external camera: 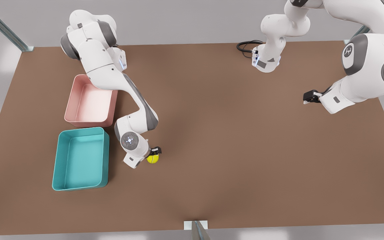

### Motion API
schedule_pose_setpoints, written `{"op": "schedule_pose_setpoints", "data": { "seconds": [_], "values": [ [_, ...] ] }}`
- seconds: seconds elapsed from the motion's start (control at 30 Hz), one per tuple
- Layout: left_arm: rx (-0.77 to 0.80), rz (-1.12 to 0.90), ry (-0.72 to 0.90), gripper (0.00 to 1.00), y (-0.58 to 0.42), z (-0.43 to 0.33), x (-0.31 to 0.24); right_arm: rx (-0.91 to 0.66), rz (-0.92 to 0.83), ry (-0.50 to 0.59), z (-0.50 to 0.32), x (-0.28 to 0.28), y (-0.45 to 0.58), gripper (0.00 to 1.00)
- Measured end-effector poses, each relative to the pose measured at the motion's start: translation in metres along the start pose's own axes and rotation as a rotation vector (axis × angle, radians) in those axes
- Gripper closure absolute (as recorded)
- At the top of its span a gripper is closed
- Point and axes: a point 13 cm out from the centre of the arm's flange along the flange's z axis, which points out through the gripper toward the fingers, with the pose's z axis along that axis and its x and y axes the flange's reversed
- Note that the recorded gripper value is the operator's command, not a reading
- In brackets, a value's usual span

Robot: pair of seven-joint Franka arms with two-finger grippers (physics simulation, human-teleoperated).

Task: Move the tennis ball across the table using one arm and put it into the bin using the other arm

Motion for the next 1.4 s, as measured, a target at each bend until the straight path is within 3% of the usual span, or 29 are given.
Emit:
{"op": "schedule_pose_setpoints", "data": {
  "seconds": [0.57,1.07,1.17,1.4],
  "values": [
    [0.02,-0.155,0.007,0.0,-0.001,0.002,0.0,-0.023,0.216,-0.062,0.044,0.003,0.001,0.0],
    [0.02,-0.209,0.01,0.0,-0.002,0.003,0.001,-0.04,0.285,-0.068,0.074,0.002,0.014,0.0],
    [0.02,-0.216,0.009,0.0,-0.002,0.002,0.001,-0.051,0.293,-0.066,0.073,0.003,0.019,0.1],
    [0.02,-0.228,0.01,0.0,-0.002,0.002,0.001,-0.063,0.329,-0.079,0.07,-0.005,0.009,0.11]
  ]
}}
